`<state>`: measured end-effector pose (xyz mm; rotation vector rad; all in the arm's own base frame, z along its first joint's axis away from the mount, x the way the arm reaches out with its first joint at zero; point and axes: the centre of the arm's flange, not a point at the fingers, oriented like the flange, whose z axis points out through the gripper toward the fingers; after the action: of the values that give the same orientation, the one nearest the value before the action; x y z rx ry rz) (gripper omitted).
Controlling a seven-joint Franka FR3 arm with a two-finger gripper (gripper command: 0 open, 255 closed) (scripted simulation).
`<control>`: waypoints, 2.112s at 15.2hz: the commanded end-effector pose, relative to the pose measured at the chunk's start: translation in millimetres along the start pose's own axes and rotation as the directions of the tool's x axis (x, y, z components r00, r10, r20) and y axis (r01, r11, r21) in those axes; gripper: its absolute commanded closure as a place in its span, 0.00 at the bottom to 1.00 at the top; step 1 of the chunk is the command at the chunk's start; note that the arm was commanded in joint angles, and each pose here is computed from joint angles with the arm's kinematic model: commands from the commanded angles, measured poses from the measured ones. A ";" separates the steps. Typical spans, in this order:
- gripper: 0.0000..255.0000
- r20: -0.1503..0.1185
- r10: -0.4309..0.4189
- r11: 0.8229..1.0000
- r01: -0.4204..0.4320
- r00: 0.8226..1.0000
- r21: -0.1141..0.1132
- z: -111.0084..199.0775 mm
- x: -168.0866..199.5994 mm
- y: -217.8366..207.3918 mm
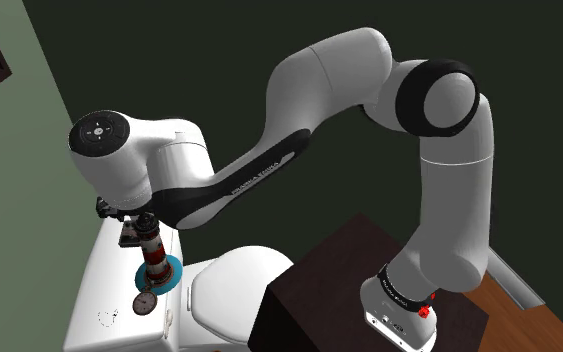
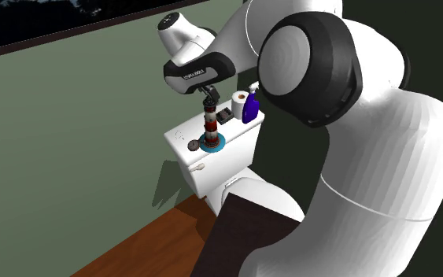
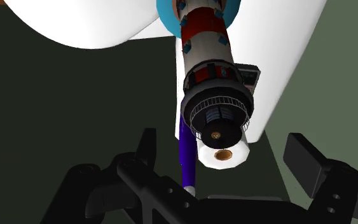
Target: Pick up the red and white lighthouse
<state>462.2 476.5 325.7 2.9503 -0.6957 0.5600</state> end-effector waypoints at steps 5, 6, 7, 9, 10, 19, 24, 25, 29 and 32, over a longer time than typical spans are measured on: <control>0.00 -0.002 0.002 1.000 -0.002 1.000 0.000 32.7 -11.8 -1.2; 0.00 -0.002 0.002 1.000 -0.002 1.000 0.000 32.7 -11.8 -1.2; 0.00 -0.002 0.002 1.000 -0.002 1.000 0.000 32.6 -11.8 -1.2; 1.00 -0.002 0.001 1.000 -0.001 1.000 0.000 32.8 -11.7 -1.6; 1.00 -0.002 0.001 1.000 -0.001 1.000 0.000 32.7 -11.7 -1.6; 1.00 -0.002 0.002 1.000 -0.002 1.000 0.000 22.8 -8.0 -1.5; 1.00 -0.002 0.002 1.000 -0.002 1.000 0.000 -1.8 1.6 -2.1; 1.00 -0.002 0.002 1.000 -0.002 1.000 0.000 -6.7 3.5 -2.3; 1.00 -0.002 0.002 1.000 -0.002 1.000 0.000 -26.4 11.1 -2.8; 1.00 -0.002 0.002 1.000 -0.002 1.000 0.000 -41.2 16.8 -3.2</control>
<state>463.0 477.8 364.2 2.9486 -0.6976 0.5615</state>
